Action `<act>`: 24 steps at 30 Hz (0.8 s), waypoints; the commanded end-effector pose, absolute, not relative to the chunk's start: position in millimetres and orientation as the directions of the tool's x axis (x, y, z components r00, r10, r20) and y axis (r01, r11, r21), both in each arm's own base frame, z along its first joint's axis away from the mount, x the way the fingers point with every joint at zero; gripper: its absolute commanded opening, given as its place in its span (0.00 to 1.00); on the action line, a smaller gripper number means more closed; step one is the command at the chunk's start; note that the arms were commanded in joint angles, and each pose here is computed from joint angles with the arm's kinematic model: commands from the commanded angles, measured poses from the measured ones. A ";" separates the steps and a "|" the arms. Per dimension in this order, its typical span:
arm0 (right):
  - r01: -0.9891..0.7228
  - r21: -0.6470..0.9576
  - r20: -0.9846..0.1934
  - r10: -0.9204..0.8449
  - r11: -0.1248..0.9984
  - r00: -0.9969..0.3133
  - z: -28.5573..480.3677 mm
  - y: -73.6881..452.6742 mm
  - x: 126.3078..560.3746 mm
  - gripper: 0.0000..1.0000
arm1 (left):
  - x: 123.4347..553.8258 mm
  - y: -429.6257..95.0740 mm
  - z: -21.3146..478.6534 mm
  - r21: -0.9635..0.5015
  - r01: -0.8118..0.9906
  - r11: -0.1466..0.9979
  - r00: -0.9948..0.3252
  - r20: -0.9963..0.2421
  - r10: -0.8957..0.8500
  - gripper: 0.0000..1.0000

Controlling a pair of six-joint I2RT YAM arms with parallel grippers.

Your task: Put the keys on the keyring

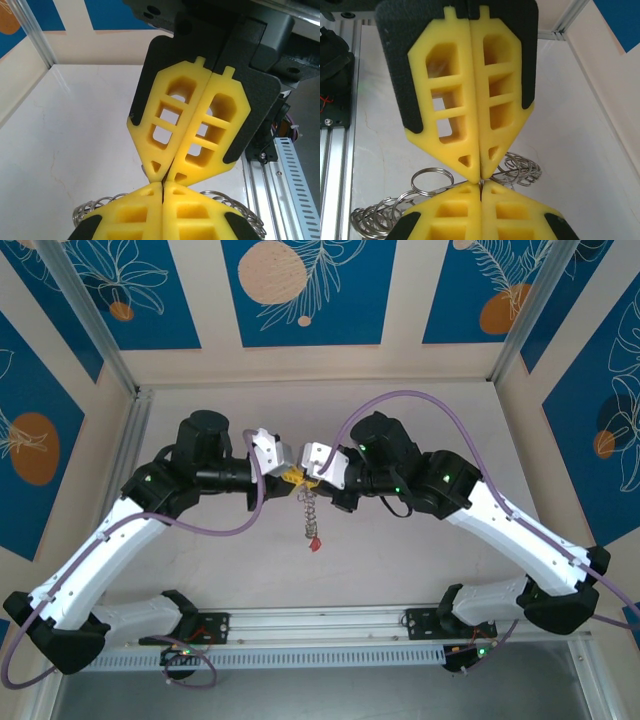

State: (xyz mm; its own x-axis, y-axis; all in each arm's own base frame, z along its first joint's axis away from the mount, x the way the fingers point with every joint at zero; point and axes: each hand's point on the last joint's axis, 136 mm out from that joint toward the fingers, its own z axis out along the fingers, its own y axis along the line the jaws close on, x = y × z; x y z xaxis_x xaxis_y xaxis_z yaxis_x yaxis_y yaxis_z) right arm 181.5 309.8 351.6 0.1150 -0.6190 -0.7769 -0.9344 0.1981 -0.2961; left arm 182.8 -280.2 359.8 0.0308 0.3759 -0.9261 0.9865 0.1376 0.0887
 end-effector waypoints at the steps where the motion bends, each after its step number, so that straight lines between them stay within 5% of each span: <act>1: -0.940 -0.297 -0.847 -0.501 0.170 0.177 382.5 313.8 165.8 0.00 | 181.6 -281.2 374.5 0.110 0.982 0.154 0.058 -0.949 0.309 0.00; 6: -0.952 -0.243 -0.859 -0.497 0.186 0.122 370.2 310.2 166.5 0.19 | 176.0 -285.2 391.3 0.089 0.988 0.130 0.057 -0.971 0.232 0.00; 24: -0.957 -0.179 -0.879 -0.474 0.229 0.051 358.4 298.8 166.5 0.15 | 166.8 -282.7 412.1 0.076 0.991 0.115 0.057 -0.986 0.158 0.00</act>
State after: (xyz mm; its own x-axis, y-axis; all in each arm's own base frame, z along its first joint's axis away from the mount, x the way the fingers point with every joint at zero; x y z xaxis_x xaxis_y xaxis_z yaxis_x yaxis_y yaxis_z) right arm 173.2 302.0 359.9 0.0726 -0.4854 -0.8713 -0.9475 0.2392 -0.2122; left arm 174.1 -284.9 386.0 -0.0084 0.2393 -0.9709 0.9909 0.1324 0.0240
